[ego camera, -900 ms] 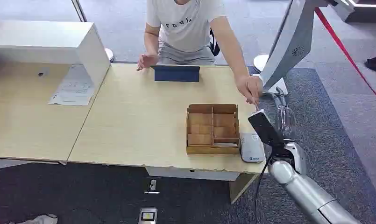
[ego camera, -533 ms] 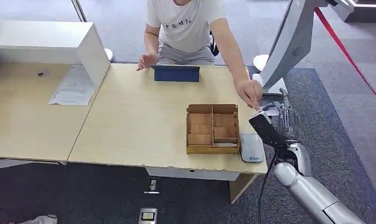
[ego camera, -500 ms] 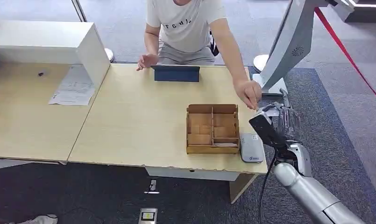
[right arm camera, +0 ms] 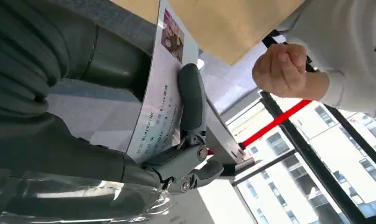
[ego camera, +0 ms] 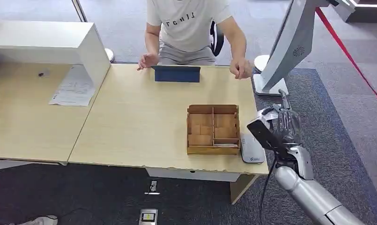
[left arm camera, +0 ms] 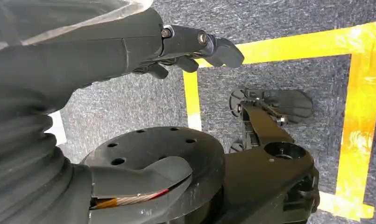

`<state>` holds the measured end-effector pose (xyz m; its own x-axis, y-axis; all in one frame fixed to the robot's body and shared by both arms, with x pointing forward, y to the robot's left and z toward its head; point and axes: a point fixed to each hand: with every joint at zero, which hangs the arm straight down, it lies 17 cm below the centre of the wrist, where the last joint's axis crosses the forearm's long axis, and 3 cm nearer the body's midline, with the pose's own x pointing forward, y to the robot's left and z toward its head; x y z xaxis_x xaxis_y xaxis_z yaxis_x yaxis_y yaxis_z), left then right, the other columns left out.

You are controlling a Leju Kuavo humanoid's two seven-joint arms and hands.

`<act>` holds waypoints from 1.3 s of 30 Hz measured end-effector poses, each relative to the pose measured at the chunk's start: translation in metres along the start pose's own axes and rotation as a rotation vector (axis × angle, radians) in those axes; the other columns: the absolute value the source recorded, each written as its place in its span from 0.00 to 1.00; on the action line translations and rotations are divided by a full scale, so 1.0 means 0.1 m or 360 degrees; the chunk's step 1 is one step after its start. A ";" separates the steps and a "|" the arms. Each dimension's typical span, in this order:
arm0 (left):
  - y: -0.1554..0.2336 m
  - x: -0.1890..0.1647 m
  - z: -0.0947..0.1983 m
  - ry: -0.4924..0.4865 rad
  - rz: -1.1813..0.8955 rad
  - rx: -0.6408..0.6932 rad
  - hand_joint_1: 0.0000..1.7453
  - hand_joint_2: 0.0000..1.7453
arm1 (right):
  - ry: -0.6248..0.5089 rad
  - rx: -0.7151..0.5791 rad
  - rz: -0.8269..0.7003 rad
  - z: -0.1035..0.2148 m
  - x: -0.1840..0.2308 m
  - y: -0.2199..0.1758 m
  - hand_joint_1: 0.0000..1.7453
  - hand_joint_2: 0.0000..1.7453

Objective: Pass the card to the sensor for recognition and then transmit it.

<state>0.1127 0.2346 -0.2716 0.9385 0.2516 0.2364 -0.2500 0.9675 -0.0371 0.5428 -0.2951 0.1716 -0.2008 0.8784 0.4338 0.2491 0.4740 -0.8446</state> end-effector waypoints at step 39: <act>0.01 0.01 0.00 0.0001 -0.0077 -0.0007 0.00 1.00 | 0.0037 0.0389 0.0306 0.40 -0.41 0.85 1.00 1.00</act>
<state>0.1136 0.2354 -0.2716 0.9497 0.2045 0.2373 -0.2032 0.9787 -0.0301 0.5348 -0.2931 0.0693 -0.1496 0.9530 0.2633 0.0447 0.2726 -0.9611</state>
